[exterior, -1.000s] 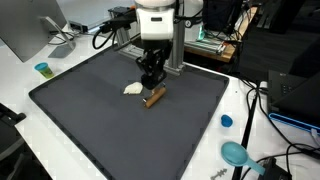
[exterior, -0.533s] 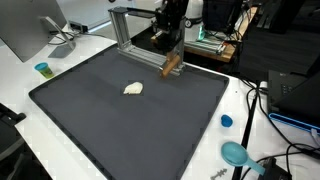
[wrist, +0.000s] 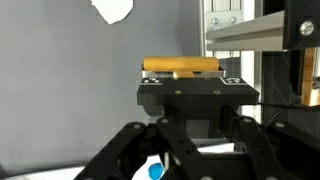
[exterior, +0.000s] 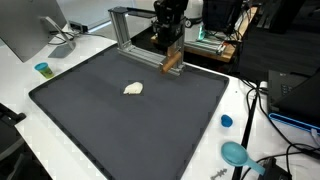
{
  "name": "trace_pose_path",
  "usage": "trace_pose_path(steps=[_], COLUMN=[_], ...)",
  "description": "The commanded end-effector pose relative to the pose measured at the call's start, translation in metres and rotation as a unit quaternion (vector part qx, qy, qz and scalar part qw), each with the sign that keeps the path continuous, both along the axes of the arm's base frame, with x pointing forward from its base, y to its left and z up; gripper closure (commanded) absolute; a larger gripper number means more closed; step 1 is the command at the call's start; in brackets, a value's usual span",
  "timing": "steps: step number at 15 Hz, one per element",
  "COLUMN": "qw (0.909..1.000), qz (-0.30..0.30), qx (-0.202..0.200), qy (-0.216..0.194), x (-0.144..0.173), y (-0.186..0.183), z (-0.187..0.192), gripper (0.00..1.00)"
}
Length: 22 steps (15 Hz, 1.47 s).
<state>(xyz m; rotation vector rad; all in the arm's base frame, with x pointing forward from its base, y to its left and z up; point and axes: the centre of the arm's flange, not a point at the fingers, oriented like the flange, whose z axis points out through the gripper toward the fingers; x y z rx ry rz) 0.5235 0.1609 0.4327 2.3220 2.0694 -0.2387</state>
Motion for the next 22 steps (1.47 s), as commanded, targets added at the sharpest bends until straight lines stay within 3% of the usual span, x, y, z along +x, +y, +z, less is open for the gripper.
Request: trace_pose_path(steps=[1, 5, 10, 11, 13, 14, 15, 20, 22], qw=[0.9951, 0.9795, 0.9455, 0.9598, 0.9521, 0.9507, 0.9308, 0.8738, 0.8502], qz=[-0.084, -0.180, -0.306, -0.263, -0.288, -0.293, -0.346, -0.461, -0.508], qx=[0.046, 0.083, 0.090, 0.082, 0.082, 0.082, 0.088, 0.099, 0.071], qy=[-0.023, -0.034, -0.068, -0.056, -0.062, -0.062, -0.080, -0.117, -0.119], x=[-0.012, -0.034, -0.069, -0.044, -0.055, -0.058, -0.055, -0.070, -0.081], y=[-0.017, -0.055, -0.088, -0.084, -0.089, -0.089, -0.089, -0.131, -0.149], z=[0.026, 0.078, 0.110, 0.104, 0.109, 0.109, 0.106, 0.113, 0.104], gripper=[0.78, 0.78, 0.78, 0.53, 0.53, 0.78, 0.78, 0.78, 0.78])
